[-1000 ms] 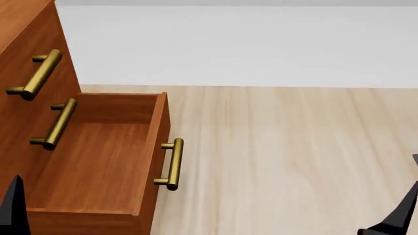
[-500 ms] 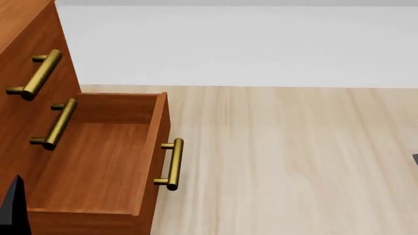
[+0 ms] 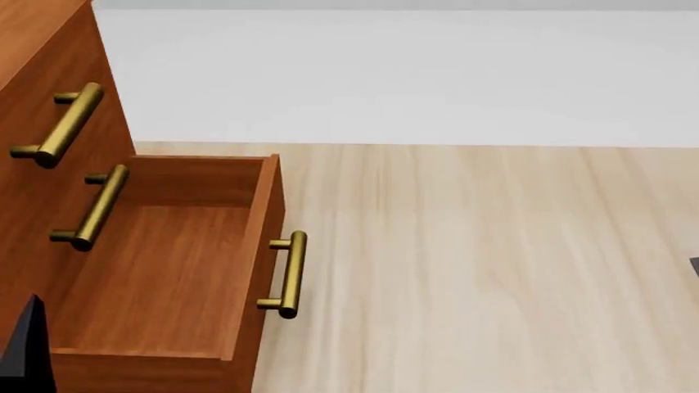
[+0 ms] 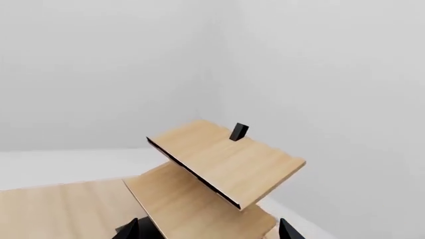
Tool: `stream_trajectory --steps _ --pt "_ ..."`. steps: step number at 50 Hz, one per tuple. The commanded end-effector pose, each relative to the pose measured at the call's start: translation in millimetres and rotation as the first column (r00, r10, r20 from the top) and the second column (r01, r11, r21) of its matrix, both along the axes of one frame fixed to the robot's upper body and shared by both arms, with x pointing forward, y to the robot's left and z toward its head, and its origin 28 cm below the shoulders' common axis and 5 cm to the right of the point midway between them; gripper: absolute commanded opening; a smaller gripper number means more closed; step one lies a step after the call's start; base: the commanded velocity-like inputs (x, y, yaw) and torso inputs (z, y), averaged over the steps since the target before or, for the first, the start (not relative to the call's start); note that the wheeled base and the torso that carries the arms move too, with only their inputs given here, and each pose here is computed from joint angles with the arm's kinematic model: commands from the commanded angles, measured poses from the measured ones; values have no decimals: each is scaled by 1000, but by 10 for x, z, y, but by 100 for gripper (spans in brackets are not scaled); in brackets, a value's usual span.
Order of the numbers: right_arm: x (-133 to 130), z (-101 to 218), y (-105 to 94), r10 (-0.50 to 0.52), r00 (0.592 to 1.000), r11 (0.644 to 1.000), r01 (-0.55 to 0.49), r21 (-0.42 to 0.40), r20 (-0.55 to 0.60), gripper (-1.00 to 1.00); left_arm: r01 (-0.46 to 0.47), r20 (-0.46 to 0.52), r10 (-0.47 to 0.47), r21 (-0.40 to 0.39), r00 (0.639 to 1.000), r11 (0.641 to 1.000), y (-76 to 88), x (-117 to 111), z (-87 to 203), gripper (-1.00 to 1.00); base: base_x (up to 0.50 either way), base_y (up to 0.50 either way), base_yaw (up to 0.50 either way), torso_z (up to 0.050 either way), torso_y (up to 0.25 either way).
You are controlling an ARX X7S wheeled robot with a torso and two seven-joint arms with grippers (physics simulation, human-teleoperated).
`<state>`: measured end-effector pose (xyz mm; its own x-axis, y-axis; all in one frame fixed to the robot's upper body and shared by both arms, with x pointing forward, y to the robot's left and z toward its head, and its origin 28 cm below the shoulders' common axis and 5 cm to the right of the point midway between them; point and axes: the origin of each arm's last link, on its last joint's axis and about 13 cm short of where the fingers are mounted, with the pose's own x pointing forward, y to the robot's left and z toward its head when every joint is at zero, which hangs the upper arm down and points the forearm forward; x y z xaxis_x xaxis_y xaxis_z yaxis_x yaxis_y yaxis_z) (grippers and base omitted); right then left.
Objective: Put the wine bottle in the bottom drawer of the cabinet.
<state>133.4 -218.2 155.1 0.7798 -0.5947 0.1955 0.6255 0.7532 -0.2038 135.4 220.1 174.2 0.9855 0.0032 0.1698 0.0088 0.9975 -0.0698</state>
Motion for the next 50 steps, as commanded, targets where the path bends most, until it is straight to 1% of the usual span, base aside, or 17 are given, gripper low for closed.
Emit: stream_trajectory --steps 1,5,14,41,46,48,50 --pt "3 -86 -66 -30 999 999 30 21 -28 100 2 -6 -2 -2 1000 1000 0 11 -18 100 0 0 0 0 0" --pt "9 -113 -72 -35 999 999 36 24 -39 100 4 -7 -4 -2 1000 1000 -2 9 -21 100 0 0 0 0 0" --pt "23 -219 -107 -46 997 997 50 61 -60 100 7 -8 -7 0 1000 1000 -10 12 -20 100 0 0 0 0 0" --pt "25 -458 -188 -84 989 989 97 109 -125 100 7 -11 -7 -1 1000 1000 -12 23 -34 100 0 0 0 0 0" --pt "25 -493 -193 -89 988 989 103 107 -128 100 6 -12 -6 -3 1000 1000 -9 22 -34 100 0 0 0 0 0" --pt "28 -514 -201 -91 987 986 108 125 -130 100 5 -13 -5 3 1000 1000 -9 23 -38 100 0 0 0 0 0" --pt "30 -530 -208 -95 986 986 112 126 -133 100 6 -13 -5 2 1000 1000 -11 25 -40 100 0 0 0 0 0"
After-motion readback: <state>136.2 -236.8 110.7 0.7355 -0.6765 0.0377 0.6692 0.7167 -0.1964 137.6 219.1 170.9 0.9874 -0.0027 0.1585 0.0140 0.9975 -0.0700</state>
